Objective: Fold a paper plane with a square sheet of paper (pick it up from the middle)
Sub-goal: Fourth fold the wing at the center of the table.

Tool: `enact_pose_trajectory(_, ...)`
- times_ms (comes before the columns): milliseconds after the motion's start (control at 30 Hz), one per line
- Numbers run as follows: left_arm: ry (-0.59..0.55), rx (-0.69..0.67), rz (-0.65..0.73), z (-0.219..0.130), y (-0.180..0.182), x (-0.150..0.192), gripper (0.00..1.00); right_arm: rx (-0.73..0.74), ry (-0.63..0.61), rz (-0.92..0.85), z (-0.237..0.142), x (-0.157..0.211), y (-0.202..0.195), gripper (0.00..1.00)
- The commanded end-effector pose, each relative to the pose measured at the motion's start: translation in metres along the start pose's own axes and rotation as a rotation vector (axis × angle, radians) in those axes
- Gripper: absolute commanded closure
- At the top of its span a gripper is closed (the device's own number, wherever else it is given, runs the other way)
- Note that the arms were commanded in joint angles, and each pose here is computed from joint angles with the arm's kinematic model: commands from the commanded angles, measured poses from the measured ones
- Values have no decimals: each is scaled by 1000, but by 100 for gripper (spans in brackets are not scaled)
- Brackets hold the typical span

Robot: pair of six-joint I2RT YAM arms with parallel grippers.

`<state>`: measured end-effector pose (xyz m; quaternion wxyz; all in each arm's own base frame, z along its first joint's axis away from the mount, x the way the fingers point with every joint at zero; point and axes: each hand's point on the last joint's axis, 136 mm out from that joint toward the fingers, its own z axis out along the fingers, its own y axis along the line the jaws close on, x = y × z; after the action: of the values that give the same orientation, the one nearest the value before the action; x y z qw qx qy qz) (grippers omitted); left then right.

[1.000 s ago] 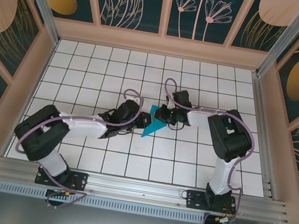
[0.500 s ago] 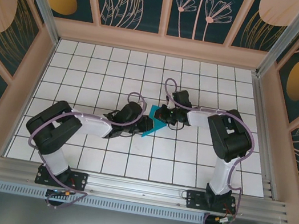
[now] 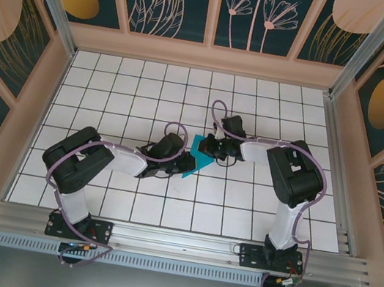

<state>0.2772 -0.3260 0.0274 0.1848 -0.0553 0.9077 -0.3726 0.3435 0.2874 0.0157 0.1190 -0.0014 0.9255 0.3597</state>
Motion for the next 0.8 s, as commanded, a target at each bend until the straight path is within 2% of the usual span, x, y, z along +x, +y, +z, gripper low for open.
enact_pose_trajectory(0, 24, -67, -22, 0, 20, 11, 86, 266, 67, 84, 12, 32, -75, 100)
enact_pose_trajectory(200, 15, -101, -21, -4, 26, 11, 86, 271, 70, 86, 12, 34, -76, 100)
enact_pose_trajectory(533, -3, 28, 15, -19, -17, 7, 83, 277, 72, 89, 11, 34, -78, 100)
enact_pose_trajectory(767, 22, -3, 0, -13, -5, 16, 81, 280, 77, 91, 12, 35, -79, 100)
